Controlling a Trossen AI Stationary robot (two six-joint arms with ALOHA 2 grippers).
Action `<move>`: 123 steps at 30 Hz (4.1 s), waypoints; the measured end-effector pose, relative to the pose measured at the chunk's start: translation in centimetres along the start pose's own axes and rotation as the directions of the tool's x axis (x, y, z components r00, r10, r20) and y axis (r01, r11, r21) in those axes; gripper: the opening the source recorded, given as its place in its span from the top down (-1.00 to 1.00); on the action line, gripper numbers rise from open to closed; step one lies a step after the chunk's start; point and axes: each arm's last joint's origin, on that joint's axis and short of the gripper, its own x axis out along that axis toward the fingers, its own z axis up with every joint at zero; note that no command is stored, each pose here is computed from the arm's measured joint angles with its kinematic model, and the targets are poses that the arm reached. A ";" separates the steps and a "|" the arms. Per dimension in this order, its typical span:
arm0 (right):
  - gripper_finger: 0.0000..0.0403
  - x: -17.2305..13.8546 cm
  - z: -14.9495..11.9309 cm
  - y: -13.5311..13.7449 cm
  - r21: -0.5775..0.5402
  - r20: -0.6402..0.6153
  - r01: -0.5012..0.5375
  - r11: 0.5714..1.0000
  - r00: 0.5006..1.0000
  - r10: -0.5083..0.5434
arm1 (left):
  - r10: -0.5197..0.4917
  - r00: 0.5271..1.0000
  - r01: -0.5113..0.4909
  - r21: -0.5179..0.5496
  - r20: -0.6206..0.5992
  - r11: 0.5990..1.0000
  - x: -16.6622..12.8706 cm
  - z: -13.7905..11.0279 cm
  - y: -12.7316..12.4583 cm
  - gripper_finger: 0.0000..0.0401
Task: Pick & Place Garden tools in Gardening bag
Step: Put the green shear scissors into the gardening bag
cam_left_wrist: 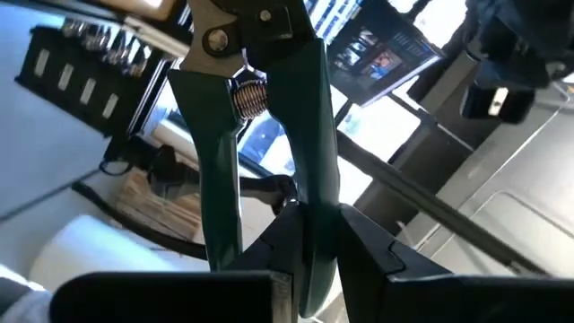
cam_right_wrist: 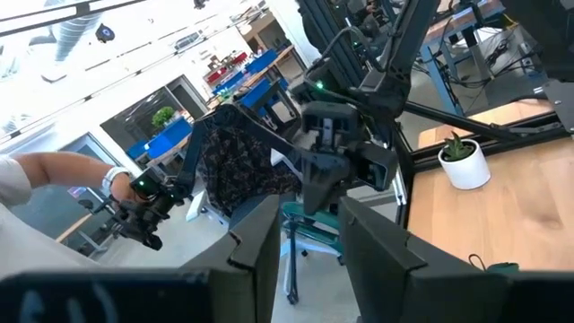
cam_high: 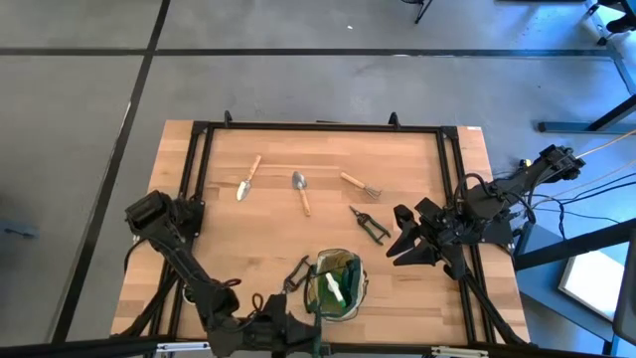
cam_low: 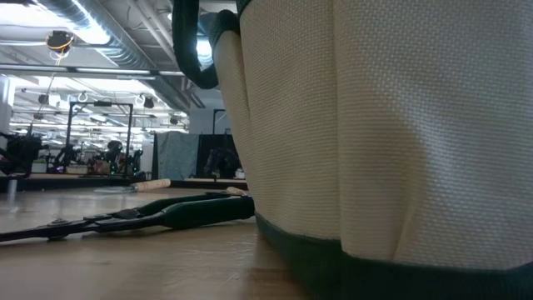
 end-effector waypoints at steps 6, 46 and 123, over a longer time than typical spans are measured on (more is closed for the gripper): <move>0.42 0.0 0.0 0.0 0.000 0.004 0.007 1.000 1.000 -0.007 | -0.069 0.998 0.069 -0.063 -0.001 0.996 0.7 1.9 -0.2 0.81; 0.42 0.0 0.0 0.0 0.019 0.008 0.011 1.000 1.000 -0.011 | -0.009 0.996 0.006 0.027 0.088 1.000 2.7 10.3 1.2 0.81; 0.42 0.0 0.0 0.0 0.061 0.001 0.001 0.998 1.000 -0.001 | 0.247 0.939 -0.315 0.304 0.241 0.899 5.0 11.8 -0.5 0.06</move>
